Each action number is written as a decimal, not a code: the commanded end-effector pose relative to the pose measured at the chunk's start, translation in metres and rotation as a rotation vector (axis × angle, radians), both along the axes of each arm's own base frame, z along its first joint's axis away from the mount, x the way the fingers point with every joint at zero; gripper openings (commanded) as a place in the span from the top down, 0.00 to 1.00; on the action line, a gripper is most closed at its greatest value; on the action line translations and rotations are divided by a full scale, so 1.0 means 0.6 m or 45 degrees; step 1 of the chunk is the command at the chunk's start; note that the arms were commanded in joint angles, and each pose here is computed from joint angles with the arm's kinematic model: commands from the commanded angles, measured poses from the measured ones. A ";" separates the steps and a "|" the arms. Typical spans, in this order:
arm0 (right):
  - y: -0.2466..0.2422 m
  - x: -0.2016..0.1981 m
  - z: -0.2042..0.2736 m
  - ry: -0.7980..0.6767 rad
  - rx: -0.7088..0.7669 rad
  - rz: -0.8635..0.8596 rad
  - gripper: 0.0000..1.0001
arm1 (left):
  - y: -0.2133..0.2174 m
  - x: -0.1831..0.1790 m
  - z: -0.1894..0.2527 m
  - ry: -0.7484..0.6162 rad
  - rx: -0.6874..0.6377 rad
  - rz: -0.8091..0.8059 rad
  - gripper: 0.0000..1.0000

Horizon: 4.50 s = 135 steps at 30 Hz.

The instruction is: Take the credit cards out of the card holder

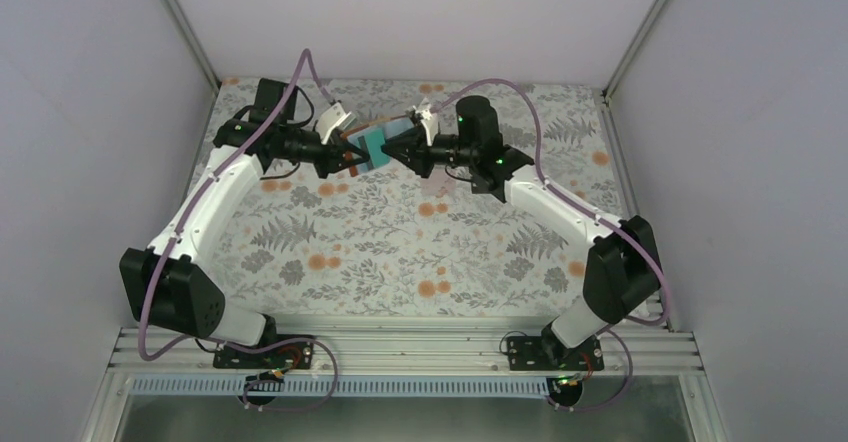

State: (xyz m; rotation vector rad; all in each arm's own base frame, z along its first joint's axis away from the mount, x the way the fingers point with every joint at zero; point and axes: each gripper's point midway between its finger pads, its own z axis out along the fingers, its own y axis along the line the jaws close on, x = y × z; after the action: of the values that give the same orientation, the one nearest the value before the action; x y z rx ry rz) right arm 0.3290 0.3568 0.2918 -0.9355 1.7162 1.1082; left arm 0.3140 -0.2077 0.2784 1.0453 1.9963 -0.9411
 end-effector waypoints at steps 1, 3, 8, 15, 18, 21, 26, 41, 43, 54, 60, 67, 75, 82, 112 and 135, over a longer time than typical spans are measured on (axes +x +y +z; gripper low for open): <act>0.004 -0.055 0.026 -0.099 0.009 0.248 0.87 | -0.019 -0.047 0.037 -0.077 -0.095 -0.174 0.98; 0.001 -0.064 0.032 -0.118 0.008 0.276 0.87 | -0.020 -0.050 0.036 -0.079 -0.094 -0.187 0.97; -0.003 -0.084 0.045 -0.148 0.025 0.334 0.92 | -0.028 -0.067 0.039 -0.088 -0.115 -0.256 0.98; -0.010 -0.097 0.058 -0.197 0.036 0.336 0.96 | -0.033 -0.080 0.044 -0.095 -0.133 -0.304 0.86; -0.017 -0.098 0.067 -0.225 0.036 0.309 0.96 | -0.035 -0.089 0.050 -0.098 -0.155 -0.337 0.79; -0.022 -0.098 0.073 -0.239 0.033 0.294 0.96 | -0.035 -0.093 0.053 -0.103 -0.164 -0.350 0.79; -0.033 -0.087 0.072 -0.240 0.011 0.242 0.96 | -0.035 -0.097 0.054 -0.109 -0.166 -0.358 0.79; -0.064 -0.076 0.060 -0.213 -0.061 0.177 0.96 | -0.035 -0.098 0.051 -0.106 -0.166 -0.364 0.80; -0.064 -0.077 0.059 -0.210 -0.063 0.180 0.96 | -0.035 -0.099 0.050 -0.105 -0.165 -0.365 0.84; -0.094 -0.067 0.064 -0.218 -0.082 0.101 0.96 | -0.034 -0.095 0.044 -0.101 -0.156 -0.348 0.97; -0.100 -0.066 0.061 -0.211 -0.096 0.089 0.96 | -0.033 -0.096 0.042 -0.102 -0.149 -0.346 0.98; -0.113 -0.057 0.055 -0.199 -0.121 0.058 0.96 | -0.033 -0.097 0.043 -0.105 -0.150 -0.348 0.96; -0.112 -0.062 0.062 -0.194 -0.108 0.075 0.96 | -0.033 -0.097 0.041 -0.098 -0.152 -0.348 0.88; -0.116 -0.065 0.070 -0.208 -0.102 0.069 0.96 | -0.033 -0.097 0.040 -0.099 -0.150 -0.346 0.98; -0.237 0.022 -0.210 -0.244 -1.263 -0.686 0.96 | 0.104 0.069 -0.002 -0.031 0.045 0.345 0.98; -0.181 -0.132 -0.480 -0.724 -1.920 0.026 0.96 | 0.095 0.054 0.008 -0.039 -0.001 0.280 0.98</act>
State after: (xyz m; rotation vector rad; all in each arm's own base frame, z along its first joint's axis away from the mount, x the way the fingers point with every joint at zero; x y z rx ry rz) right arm 0.2573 0.2469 0.0167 -1.7793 1.8950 -0.6676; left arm 0.3517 -0.1479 0.2730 0.7986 2.0805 -0.7832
